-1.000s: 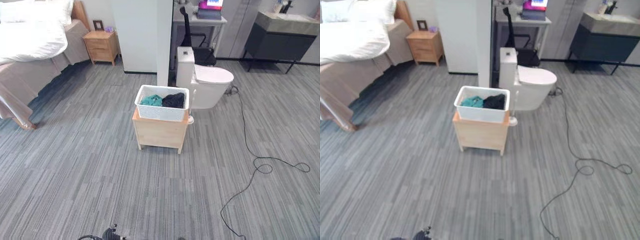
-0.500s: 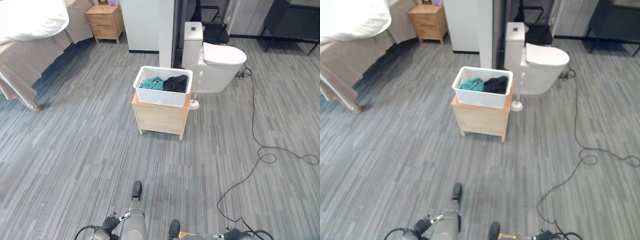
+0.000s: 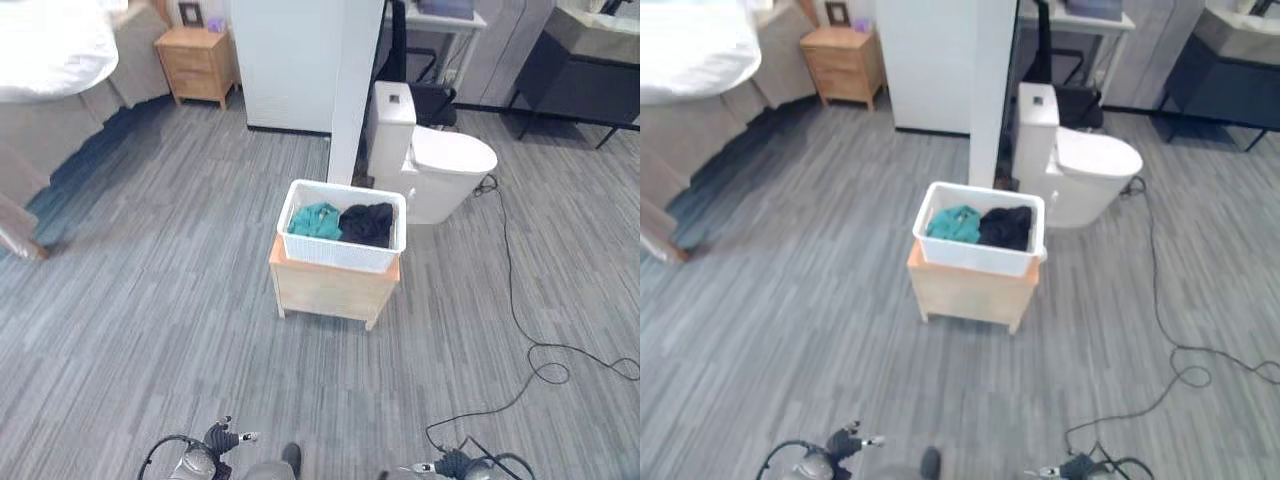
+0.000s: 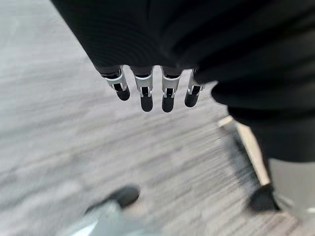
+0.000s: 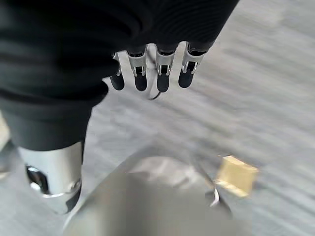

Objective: Grab the laundry basket,head to the washer,open it,put in the laundry and shut it.

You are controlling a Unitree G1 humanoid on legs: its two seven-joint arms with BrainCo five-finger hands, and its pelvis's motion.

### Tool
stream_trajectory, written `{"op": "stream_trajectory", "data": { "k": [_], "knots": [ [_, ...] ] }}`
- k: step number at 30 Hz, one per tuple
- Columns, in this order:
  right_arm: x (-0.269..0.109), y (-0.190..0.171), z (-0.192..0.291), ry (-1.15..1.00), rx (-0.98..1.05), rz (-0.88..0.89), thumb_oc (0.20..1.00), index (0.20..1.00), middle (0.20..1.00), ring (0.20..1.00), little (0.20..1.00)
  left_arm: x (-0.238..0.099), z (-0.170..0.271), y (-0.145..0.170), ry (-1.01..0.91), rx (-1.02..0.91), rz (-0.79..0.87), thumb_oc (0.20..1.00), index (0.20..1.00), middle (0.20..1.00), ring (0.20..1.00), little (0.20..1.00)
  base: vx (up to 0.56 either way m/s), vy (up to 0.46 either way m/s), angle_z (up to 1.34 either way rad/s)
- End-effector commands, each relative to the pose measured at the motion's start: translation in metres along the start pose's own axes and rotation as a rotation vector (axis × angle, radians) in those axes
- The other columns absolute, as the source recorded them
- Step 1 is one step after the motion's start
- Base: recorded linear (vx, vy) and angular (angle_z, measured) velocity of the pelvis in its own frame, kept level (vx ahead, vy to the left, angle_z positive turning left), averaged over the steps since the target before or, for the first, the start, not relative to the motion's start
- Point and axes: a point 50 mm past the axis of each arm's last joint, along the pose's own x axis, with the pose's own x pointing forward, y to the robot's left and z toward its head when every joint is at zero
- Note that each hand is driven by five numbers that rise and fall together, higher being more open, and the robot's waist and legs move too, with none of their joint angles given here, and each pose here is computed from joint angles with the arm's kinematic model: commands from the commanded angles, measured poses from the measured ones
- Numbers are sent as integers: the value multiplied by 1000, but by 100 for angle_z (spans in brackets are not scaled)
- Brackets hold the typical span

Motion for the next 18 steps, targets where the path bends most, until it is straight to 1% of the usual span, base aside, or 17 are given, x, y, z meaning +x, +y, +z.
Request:
{"op": "stream_trajectory", "data": {
  "k": [1,5,12,16,18],
  "knots": [
    [0,2,1,2,-33,5,1000,1000,1000,1000,1000,-2,-10,6,19,-7,22,1000,1000,1000,1000,1000,415,-129,13],
    [-1,8,-6,20,5,25,1000,1000,1000,1000,1000,-2,-12,7,32,-9,25,1000,1000,1000,1000,1000,356,-59,7],
    [-9,17,-54,141,74,62,1000,1000,1000,1000,1000,-7,-32,-3,99,-14,-12,1000,1000,1000,1000,1000,380,-126,49],
    [-13,20,-67,183,66,73,1000,1000,1000,1000,1000,-8,-34,0,110,-107,13,1000,1000,1000,1000,1000,257,-227,32],
    [-10,13,-58,149,67,51,1000,1000,1000,1000,1000,-6,-30,7,99,-158,49,1000,1000,1000,1000,1000,150,-214,15]
  ]
}}
